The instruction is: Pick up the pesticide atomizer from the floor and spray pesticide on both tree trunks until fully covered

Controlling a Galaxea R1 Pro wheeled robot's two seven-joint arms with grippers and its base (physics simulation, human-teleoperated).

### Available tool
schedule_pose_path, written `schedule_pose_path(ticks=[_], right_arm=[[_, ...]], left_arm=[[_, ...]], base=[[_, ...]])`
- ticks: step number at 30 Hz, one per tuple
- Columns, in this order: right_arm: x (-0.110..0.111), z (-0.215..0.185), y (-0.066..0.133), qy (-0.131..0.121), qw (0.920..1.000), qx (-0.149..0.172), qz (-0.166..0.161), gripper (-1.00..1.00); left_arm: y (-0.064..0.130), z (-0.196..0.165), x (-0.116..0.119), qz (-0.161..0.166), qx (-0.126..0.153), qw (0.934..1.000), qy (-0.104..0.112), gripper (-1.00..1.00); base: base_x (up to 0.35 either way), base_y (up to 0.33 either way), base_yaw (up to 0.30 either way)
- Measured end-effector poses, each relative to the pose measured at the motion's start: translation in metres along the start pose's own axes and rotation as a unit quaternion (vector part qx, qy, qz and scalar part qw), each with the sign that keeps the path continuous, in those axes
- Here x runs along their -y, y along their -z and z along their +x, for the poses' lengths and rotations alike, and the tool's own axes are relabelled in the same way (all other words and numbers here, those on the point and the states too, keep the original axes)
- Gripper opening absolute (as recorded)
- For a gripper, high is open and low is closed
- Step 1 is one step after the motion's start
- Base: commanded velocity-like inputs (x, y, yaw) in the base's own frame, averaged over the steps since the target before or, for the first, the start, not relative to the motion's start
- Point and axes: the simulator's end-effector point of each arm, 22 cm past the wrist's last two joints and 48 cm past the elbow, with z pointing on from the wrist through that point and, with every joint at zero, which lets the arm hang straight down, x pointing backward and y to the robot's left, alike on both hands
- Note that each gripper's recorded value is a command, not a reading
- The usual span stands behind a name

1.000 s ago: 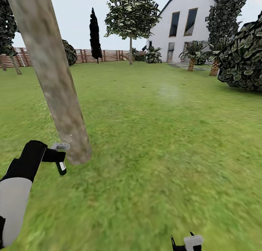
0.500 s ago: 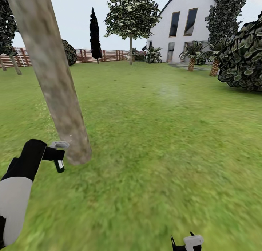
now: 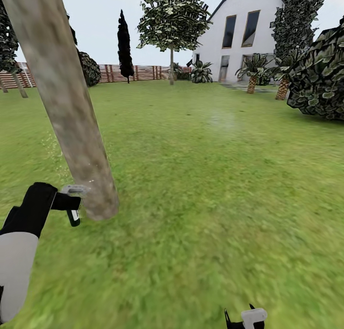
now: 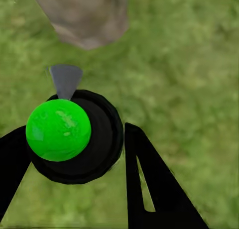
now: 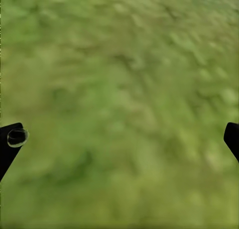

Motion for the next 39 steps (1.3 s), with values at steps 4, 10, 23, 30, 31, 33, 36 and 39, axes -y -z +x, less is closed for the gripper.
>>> schedule_pose_path(ticks=[4, 10, 23, 30, 31, 33, 36, 39], right_arm=[[0.0, 0.0, 0.0, 0.0, 1.0, 0.0, 0.0, 1.0], [0.0, 0.0, 0.0, 0.0, 1.0, 0.0, 0.0, 1.0], [0.0, 0.0, 0.0, 0.0, 1.0, 0.0, -0.001, 1.0], [0.0, 0.0, 0.0, 0.0, 1.0, 0.0, -0.001, 1.0], [0.0, 0.0, 0.0, 0.0, 1.0, 0.0, 0.0, 1.0], [0.0, 0.0, 0.0, 0.0, 1.0, 0.0, -0.001, 1.0], [0.0, 0.0, 0.0, 0.0, 1.0, 0.0, -0.001, 1.0], [0.0, 0.0, 0.0, 0.0, 1.0, 0.0, -0.001, 1.0]], left_arm=[[-0.003, 0.013, -0.008, -0.003, -0.01, 0.9999, 0.001, -1.0], [-0.002, 0.014, 0.003, 0.026, -0.011, 0.9996, -0.003, -1.0], [0.009, 0.031, -0.042, -0.002, -0.053, 0.9972, -0.053, -1.0], [0.019, 0.01, -0.042, 0.001, -0.035, 0.9978, -0.056, -1.0], [0.02, 0.013, -0.046, -0.002, -0.037, 0.9978, -0.056, -1.0], [0.019, 0.017, -0.048, -0.004, -0.04, 0.9977, -0.055, -1.0], [0.017, 0.019, -0.047, -0.002, -0.042, 0.9976, -0.056, -1.0], [0.017, 0.019, -0.045, -0.001, -0.042, 0.9975, -0.056, -1.0]], base=[[0.006, 0.0, 0.0], [0.141, 0.036, 0.0], [0.001, 0.0, 0.0], [0.037, 0.023, 0.0], [0.235, 0.177, 0.0], [0.27, 0.218, 0.0], [0.281, 0.232, 0.0], [0.152, 0.107, 0.002]])
